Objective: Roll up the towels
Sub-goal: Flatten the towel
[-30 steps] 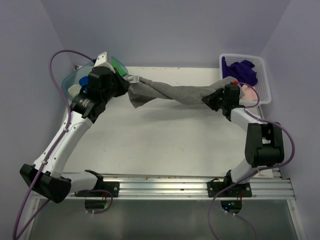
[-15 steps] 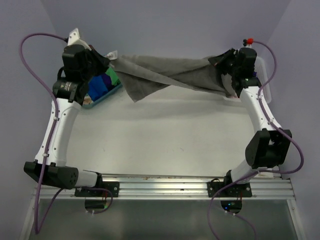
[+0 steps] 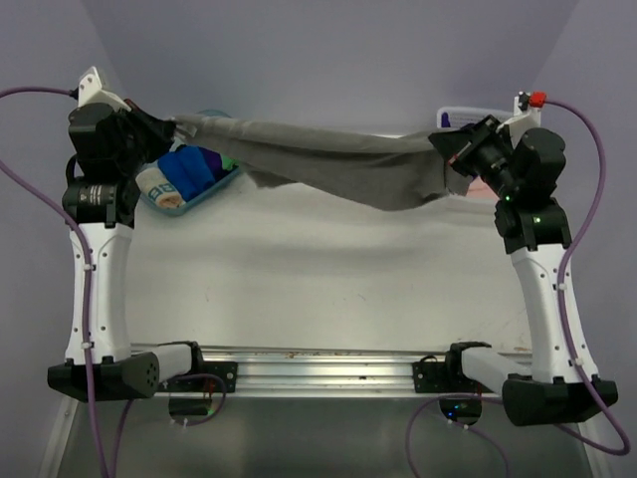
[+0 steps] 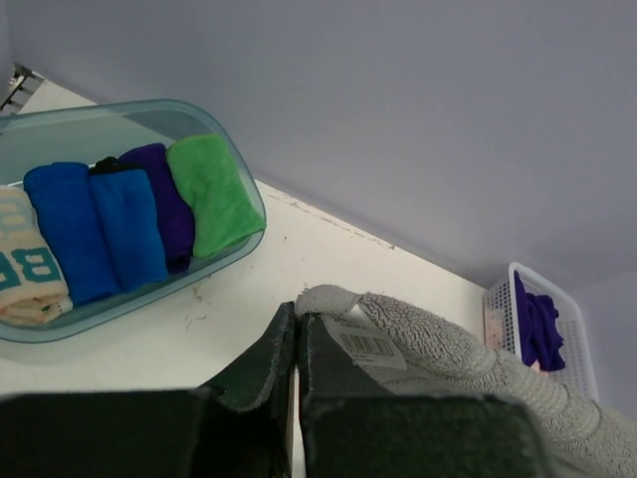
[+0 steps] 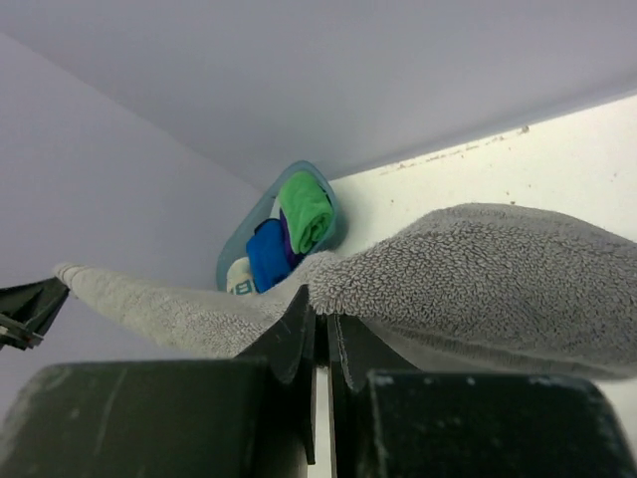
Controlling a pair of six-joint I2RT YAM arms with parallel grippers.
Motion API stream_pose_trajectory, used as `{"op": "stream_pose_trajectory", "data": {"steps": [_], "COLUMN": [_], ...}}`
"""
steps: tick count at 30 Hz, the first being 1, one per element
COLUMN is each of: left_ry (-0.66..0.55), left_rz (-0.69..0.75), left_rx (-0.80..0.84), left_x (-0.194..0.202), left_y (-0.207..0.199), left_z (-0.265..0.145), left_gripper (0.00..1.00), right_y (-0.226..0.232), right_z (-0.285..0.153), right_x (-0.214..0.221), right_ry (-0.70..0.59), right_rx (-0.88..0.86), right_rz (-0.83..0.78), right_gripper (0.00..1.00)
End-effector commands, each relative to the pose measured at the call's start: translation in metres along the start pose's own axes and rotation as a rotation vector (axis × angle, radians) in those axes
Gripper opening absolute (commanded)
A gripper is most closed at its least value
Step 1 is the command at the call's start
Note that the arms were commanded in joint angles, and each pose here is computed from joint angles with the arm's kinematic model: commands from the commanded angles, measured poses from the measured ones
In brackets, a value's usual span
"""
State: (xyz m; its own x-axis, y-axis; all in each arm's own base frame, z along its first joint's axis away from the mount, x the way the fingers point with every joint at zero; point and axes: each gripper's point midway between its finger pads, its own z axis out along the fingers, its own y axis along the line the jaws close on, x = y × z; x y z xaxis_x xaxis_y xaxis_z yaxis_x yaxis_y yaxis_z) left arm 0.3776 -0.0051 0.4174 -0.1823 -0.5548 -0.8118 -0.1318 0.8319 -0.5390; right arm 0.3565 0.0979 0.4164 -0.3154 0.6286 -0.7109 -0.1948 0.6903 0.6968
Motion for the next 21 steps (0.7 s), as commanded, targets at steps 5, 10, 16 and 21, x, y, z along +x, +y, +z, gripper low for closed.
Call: {"op": "stream_pose_trajectory", "data": {"steps": [5, 10, 16, 21], "left_ry": [-0.126, -0.112, 0.078, 0.193], "left_rz": [0.035, 0.026, -0.033, -0.05], "left_rx": [0.024, 0.021, -0.042, -0.126], "left_x": [-0.038, -0.029, 0.047, 0.097], "left_y": [-0.012, -0.006, 0.036, 0.07], "left_z": [-0.026, -0.018, 0.037, 0.055], "left_gripper": [0.0, 0.0, 0.0, 0.0], "right_y": [0.048, 0.034, -0.05, -0.1], "right_z": [-0.03, -0.007, 0.084, 0.115], "right_x": [-0.033, -0.03, 0.024, 0.076], "right_ry": [-0.086, -0.08, 0.118, 0.357], "right_rx": [-0.114, -0.092, 0.119, 0.264], "right_rz": [-0.071, -0.041, -0.012, -0.066], "right_gripper": [0.0, 0.0, 0.29, 0.54]}}
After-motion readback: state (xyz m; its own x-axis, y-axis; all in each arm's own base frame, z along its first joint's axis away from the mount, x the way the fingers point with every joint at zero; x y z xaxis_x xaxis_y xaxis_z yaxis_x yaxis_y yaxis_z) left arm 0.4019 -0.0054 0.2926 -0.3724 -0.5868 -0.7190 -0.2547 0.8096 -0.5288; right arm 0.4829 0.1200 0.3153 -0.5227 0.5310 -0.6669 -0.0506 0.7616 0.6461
